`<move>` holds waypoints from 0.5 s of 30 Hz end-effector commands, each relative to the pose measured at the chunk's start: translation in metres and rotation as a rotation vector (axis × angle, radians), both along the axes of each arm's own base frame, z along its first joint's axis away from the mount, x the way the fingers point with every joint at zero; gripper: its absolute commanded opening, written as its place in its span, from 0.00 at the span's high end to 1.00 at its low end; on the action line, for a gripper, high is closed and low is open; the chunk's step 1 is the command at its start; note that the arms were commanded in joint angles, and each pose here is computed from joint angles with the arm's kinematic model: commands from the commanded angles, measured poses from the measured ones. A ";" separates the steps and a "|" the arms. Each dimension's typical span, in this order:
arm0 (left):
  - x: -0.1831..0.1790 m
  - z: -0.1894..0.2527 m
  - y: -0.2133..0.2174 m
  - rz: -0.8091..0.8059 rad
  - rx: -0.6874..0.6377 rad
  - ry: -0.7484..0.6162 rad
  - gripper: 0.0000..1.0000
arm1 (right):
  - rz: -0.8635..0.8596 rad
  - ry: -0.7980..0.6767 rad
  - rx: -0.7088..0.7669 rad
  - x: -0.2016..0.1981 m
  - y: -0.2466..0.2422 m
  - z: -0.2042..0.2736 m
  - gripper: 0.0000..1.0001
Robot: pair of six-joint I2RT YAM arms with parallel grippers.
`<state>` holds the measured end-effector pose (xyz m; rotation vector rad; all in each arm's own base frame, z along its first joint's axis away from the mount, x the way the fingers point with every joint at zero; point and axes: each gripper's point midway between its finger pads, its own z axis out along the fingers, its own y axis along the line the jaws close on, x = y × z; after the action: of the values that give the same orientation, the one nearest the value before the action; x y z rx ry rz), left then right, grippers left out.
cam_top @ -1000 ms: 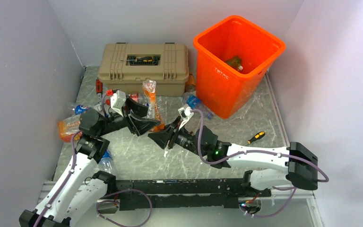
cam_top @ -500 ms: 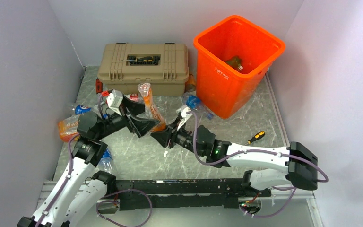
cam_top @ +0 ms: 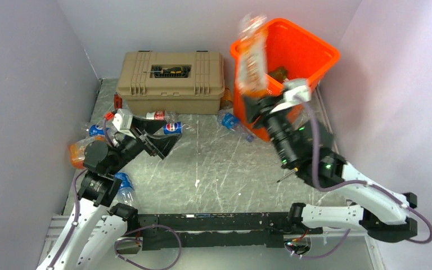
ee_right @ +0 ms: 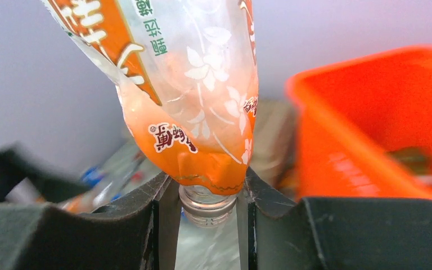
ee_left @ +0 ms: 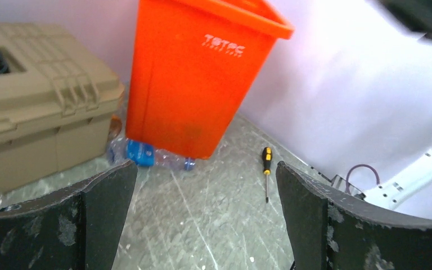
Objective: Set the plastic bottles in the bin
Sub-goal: Place the plastic bottle in the trash bin.
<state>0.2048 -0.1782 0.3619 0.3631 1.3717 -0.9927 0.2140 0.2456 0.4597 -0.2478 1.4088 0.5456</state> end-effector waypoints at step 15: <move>0.050 -0.034 0.043 0.348 0.092 0.206 0.00 | -0.636 0.117 0.132 0.215 -0.217 0.017 1.00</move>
<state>0.2536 -0.1457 0.3110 0.1023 1.6500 -0.7534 0.4068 0.0228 0.4710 0.3407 1.4511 -0.0438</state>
